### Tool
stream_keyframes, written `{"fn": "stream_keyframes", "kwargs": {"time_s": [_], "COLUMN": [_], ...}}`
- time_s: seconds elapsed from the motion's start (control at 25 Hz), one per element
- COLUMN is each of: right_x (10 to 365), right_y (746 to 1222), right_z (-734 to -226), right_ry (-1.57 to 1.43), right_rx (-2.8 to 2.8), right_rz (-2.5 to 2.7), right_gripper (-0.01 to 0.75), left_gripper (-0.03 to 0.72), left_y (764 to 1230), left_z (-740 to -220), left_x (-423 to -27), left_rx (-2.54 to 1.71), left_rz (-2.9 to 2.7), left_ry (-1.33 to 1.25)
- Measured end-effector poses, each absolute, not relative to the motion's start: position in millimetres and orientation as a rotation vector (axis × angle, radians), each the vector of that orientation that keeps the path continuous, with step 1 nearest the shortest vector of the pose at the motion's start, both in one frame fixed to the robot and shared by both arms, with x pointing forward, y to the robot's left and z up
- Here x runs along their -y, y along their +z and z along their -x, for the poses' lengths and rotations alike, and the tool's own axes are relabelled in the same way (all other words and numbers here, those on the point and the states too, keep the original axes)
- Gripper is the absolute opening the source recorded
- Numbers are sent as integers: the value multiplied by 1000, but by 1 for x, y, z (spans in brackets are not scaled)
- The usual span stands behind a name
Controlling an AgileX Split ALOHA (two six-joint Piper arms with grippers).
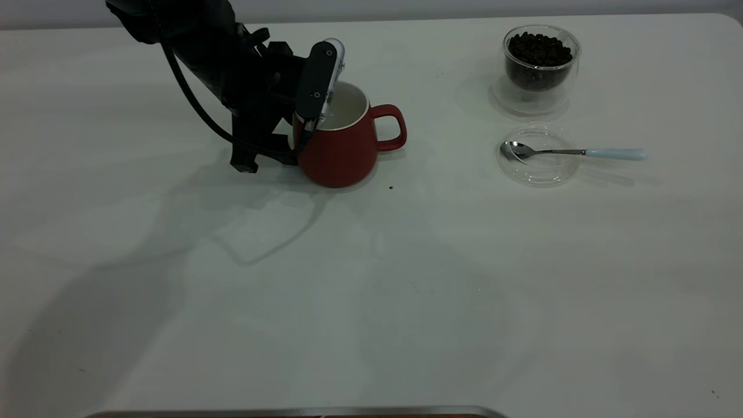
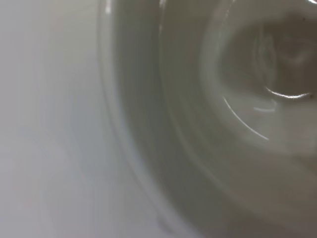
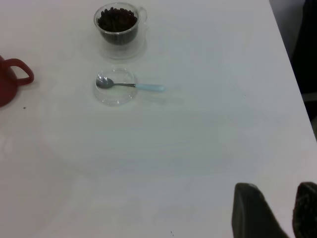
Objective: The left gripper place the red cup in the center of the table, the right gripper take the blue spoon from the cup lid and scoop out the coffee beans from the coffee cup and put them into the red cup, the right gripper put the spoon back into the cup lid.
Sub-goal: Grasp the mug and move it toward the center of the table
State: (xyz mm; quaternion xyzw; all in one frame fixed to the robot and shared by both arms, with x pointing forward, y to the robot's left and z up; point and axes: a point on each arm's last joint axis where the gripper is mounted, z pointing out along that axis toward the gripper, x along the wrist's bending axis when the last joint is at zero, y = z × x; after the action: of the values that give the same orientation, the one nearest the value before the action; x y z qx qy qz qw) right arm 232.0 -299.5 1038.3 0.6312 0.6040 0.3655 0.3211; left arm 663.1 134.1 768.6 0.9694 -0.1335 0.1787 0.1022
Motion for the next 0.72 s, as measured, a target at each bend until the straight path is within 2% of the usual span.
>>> {"fn": "stream_keyframes", "kwargs": {"time_s": [0.4, 0.72], "right_x": [299, 299], "right_y": [1038, 1038], "right_z": [-232, -232], "right_ry": [960, 960], "right_rx": [-1587, -1587], "right_rz": [-1658, -1658], "right_gripper": [241, 241], "left_gripper": [561, 561], "left_y": [771, 805], "left_z": [-661, -667], "left_x": [-138, -150], "left_rx": [60, -48], "left_rz": [-2790, -2717], "left_ry": [384, 329]}}
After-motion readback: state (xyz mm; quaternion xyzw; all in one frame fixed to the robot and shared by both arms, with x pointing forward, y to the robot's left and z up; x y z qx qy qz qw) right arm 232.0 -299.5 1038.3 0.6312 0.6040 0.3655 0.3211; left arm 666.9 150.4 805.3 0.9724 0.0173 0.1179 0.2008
